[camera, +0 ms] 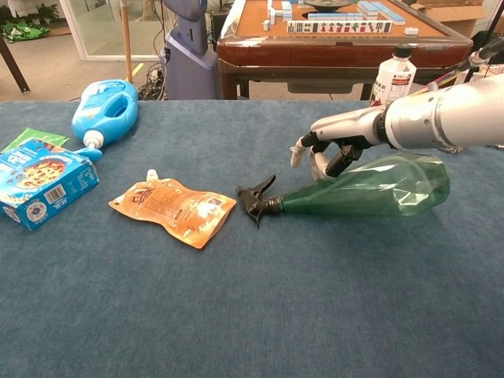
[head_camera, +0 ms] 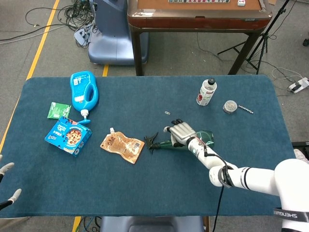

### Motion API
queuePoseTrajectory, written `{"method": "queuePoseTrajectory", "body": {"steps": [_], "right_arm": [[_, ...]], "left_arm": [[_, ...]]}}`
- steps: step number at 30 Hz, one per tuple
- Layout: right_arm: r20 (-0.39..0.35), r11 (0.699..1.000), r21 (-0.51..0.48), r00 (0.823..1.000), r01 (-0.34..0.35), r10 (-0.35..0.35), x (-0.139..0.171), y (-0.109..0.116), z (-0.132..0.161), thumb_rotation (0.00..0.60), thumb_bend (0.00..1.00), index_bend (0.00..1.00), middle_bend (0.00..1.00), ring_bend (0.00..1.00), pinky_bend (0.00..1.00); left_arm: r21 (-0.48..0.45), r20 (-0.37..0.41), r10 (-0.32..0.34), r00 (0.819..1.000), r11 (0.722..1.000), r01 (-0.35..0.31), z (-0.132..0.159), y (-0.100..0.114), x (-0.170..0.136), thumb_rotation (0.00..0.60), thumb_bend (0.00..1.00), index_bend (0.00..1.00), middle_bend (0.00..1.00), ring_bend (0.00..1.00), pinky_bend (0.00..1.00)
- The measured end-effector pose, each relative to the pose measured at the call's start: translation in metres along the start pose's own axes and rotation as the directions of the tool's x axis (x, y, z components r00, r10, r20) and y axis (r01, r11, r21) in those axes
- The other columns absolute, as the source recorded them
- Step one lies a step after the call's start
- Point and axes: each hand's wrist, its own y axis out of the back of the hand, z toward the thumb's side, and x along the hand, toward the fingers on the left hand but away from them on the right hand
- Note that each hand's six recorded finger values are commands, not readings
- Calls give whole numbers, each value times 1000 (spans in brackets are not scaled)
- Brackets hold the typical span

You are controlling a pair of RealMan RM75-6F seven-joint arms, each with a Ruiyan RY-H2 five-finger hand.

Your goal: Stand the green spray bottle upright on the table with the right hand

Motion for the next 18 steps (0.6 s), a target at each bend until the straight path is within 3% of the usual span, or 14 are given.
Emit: {"method": "queuePoseTrajectory", "body": {"steps": [3,4,6,7,9,10,15,18], "right_arm": [[-37,1000,7,999,-9,9,4,-4,10,468,882,203,378,41,0],[-47,1000,12,999,-9,9,6,-4,12,467,831,203,377,41,0],[-68,1000,27,998,5,-3,8,-4,17,463,657,203,363,41,0],[-73,999,34,997,16,-14,9,-2,18,462,452,203,334,41,0],[-82,997,51,995,55,-51,11,3,21,460,206,203,274,40,0],[-87,995,61,994,76,-70,13,5,23,460,128,203,236,35,0],[-113,970,152,978,192,-176,20,16,35,451,37,225,158,1,0],[-123,954,212,974,211,-188,23,12,43,447,34,228,158,0,0]], "left_arm": [[0,-3,1,1000,1000,-1,-1,0,0,600,255,193,10,44,44],[-1,-2,1,1000,1000,-1,-1,0,0,600,255,193,9,44,44],[-1,2,3,1000,1000,-3,0,0,0,600,255,193,9,44,44],[-1,4,3,1000,1000,-3,1,1,0,600,255,193,9,44,44],[-1,5,4,1000,1000,-4,1,1,0,600,255,193,10,44,44],[-1,5,4,1000,1000,-4,2,1,0,600,255,193,10,44,44],[-1,8,9,1000,1000,-9,3,2,-1,600,255,193,10,44,44],[0,6,10,1000,1000,-10,2,3,-2,600,255,193,10,44,44]]}}
